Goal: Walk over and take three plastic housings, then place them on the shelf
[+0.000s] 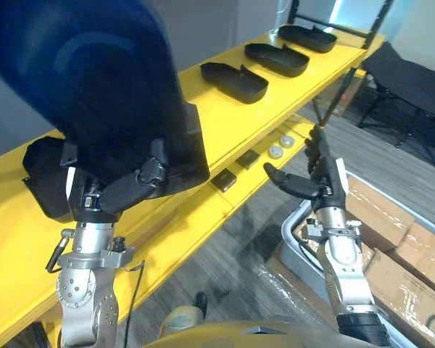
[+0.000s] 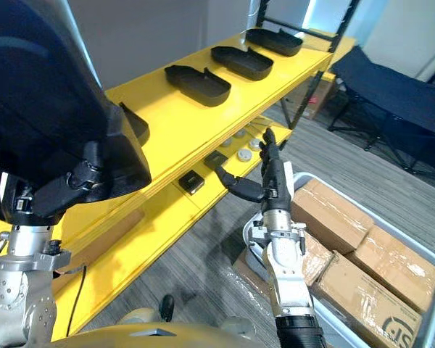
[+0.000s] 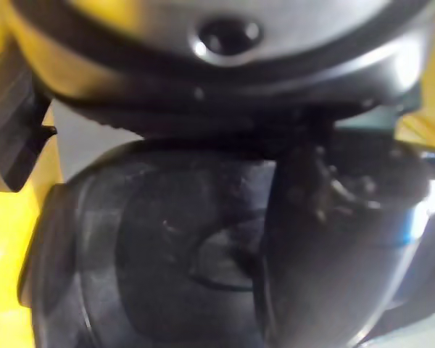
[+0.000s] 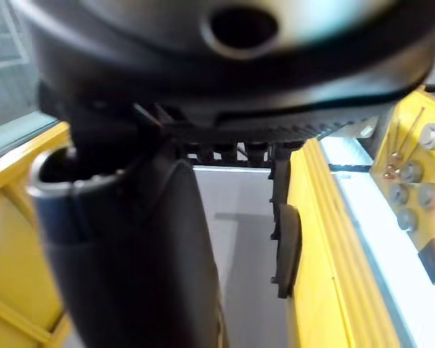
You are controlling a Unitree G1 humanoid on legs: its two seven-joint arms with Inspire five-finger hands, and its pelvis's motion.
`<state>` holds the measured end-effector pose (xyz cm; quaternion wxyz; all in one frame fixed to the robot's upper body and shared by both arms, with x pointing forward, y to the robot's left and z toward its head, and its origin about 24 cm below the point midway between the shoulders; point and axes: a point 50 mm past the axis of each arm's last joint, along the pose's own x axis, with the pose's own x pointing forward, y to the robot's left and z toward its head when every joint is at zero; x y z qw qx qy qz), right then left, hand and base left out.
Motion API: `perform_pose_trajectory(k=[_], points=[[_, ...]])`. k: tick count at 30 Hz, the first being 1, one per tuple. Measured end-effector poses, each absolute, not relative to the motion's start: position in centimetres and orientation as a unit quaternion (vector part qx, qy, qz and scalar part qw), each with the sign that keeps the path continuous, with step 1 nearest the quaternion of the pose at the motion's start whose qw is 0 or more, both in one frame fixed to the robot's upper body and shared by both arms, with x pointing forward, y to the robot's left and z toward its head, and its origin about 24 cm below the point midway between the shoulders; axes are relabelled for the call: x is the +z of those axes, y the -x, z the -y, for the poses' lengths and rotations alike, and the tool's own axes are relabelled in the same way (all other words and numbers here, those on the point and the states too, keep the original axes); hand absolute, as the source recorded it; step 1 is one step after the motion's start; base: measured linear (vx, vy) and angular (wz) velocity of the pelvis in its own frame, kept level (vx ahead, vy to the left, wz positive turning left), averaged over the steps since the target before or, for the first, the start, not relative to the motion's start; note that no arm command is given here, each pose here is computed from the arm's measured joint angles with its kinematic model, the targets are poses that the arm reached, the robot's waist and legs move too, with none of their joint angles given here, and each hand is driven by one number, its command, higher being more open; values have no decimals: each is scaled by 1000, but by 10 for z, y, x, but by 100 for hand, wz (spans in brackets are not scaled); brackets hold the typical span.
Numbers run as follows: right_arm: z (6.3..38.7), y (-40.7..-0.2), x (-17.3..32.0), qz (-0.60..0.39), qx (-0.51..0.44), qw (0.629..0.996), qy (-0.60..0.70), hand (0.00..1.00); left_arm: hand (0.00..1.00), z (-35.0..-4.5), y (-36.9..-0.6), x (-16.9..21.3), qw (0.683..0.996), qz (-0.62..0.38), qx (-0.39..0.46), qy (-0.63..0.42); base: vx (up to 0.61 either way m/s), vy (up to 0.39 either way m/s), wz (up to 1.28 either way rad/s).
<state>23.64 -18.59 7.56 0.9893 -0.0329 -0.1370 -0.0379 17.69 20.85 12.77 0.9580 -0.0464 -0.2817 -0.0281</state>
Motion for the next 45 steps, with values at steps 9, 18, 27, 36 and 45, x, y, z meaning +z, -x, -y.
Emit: perform_pose_trajectory(k=[9, 18, 27, 36, 45], points=[[177, -237, 107, 219, 4, 976, -14, 100, 0, -207, -172, 114, 956, 265, 4, 124, -106, -53, -7], [171, -237, 115, 250, -25, 956, -153, 100, 0, -208, -169, 124, 954, 283, 14, 93, 8, 54, 14], [166, -239, 126, 292, 5, 953, -84, 100, 0, -216, -172, 137, 950, 306, 27, 51, 253, 62, 40], [191, -244, 149, 332, -1, 943, -13, 100, 0, -212, -181, 133, 950, 301, 34, 76, 242, -159, 60], [215, -229, 161, 363, -76, 928, -17, 100, 0, -206, -179, 128, 951, 297, 15, 86, 36, -22, 30]])
